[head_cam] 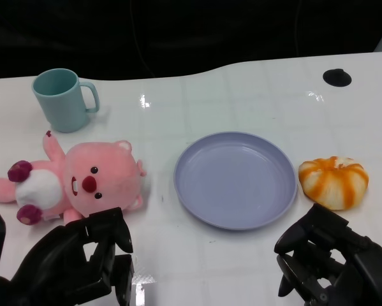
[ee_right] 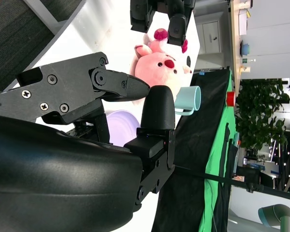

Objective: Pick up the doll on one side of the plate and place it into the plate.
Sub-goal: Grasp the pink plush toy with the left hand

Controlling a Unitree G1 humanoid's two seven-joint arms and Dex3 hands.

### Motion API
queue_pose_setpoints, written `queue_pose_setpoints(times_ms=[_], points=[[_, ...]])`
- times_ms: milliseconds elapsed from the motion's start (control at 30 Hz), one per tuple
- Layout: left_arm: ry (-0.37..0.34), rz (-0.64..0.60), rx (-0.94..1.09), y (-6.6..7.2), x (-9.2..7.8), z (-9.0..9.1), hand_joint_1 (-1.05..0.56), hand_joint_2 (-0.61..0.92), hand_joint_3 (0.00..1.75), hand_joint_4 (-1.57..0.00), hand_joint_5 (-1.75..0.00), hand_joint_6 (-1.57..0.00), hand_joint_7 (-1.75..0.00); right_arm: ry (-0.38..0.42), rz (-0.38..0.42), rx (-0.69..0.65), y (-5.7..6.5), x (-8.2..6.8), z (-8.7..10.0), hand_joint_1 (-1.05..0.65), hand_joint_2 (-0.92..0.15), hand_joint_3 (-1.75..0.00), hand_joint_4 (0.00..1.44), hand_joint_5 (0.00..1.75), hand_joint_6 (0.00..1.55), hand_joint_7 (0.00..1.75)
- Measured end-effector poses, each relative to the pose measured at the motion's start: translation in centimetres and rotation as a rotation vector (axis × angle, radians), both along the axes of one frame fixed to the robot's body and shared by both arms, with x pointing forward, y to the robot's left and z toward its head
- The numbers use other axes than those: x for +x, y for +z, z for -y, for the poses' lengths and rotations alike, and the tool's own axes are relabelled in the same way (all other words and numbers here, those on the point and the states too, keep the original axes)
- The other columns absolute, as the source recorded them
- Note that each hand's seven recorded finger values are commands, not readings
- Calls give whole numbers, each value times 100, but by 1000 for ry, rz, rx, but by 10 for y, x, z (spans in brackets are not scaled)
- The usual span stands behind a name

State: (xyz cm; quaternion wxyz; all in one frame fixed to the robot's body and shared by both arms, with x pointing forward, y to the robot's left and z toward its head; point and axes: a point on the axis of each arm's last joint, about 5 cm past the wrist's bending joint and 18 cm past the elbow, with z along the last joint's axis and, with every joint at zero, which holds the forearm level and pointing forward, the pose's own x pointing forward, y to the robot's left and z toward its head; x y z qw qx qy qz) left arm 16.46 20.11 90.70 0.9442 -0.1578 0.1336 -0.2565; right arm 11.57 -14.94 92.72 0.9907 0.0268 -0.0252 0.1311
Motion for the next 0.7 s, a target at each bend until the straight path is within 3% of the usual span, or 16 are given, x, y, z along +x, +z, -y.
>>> queue_pose_setpoints(times_ms=[133,267,333,400,533,600,700], points=[[17,8,-18,1,0,-2,-17,45,127,-76,-164,-73,-140,-1,0,-1,0,0,0,-37,-92,-51,60,171,50,157],[49,25,-39,3,-1,-3,-19,42,123,-70,-148,-71,-109,0,1,-4,0,0,0,-37,-92,-51,61,170,50,157],[79,41,-44,7,-1,-3,-24,49,105,-66,-144,-70,-98,0,2,-4,0,1,0,-37,-92,-51,61,171,50,157],[95,60,-58,10,-1,-5,-30,66,68,-58,-139,-65,-85,0,1,-3,0,1,0,-36,-92,-51,61,171,50,157],[106,94,-71,17,1,-11,-38,83,27,-53,-123,-61,-62,-1,0,0,-1,1,-1,-36,-92,-51,60,171,50,157],[93,114,-48,20,3,-15,-43,88,14,-48,-115,-57,-50,-2,0,0,-1,1,-1,-36,-92,-51,60,170,50,157],[74,197,45,28,5,-22,-47,92,10,-43,-101,-54,-33,-3,1,1,-1,2,-1,-36,-92,-52,60,170,50,156]])
